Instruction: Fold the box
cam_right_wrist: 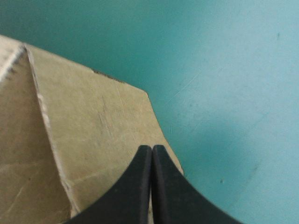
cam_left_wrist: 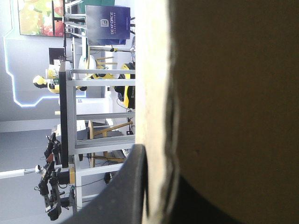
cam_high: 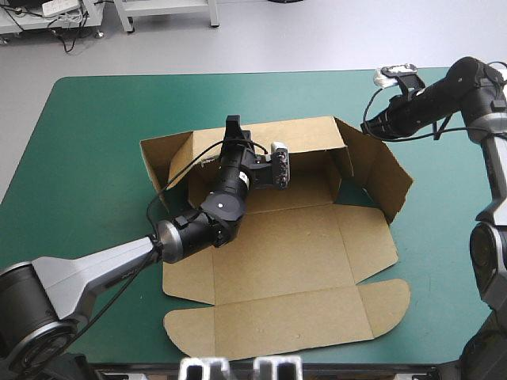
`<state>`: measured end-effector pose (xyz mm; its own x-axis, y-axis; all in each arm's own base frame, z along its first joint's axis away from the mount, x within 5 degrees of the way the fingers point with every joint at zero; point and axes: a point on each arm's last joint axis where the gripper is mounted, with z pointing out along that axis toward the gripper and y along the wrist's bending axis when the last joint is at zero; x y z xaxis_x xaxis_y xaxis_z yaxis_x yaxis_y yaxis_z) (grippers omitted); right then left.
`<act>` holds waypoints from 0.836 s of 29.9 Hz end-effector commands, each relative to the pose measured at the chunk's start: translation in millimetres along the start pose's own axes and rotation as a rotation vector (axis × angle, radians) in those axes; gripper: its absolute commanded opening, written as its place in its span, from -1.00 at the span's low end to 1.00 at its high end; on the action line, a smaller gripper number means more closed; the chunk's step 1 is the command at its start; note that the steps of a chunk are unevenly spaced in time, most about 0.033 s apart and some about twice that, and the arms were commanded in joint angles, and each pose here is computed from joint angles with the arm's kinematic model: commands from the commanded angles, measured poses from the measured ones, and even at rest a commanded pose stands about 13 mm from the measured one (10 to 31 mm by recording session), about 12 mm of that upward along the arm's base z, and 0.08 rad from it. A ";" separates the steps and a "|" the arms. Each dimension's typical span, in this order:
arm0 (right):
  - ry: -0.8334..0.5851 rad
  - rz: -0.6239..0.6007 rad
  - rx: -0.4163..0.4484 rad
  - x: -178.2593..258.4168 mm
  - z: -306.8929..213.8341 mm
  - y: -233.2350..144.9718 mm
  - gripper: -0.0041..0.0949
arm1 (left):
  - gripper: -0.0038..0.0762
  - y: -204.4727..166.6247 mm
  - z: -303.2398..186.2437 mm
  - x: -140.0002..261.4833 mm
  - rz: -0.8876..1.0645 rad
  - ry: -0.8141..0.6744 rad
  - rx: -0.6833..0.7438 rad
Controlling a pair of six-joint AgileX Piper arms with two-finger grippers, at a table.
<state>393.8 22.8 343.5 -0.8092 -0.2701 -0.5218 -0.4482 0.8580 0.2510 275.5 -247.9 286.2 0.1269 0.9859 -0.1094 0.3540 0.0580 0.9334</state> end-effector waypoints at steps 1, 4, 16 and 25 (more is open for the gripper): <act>-0.034 -0.054 -0.033 4.9 -20.2 17.3 -0.96 | -0.93 8.8 -8.1 2.1 -0.084 0.003 0.003; -0.024 -0.073 -0.039 11.3 -21.1 20.2 -0.96 | -0.93 8.8 -8.1 2.1 -0.085 0.003 0.003; -0.057 -0.087 -0.034 21.0 -35.6 19.8 -0.96 | -0.93 9.9 -8.7 -4.1 -0.390 -0.068 0.008; -0.125 -0.067 0.000 16.5 -38.5 12.6 -0.96 | -0.93 32.6 -23.6 -1.3 -0.530 -0.134 -0.080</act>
<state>367.4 11.6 340.5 -0.7881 -0.3055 -0.5344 -0.4883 0.8389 0.2405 273.2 -246.5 293.7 0.0266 0.8701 -0.4921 0.3487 0.4533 0.8203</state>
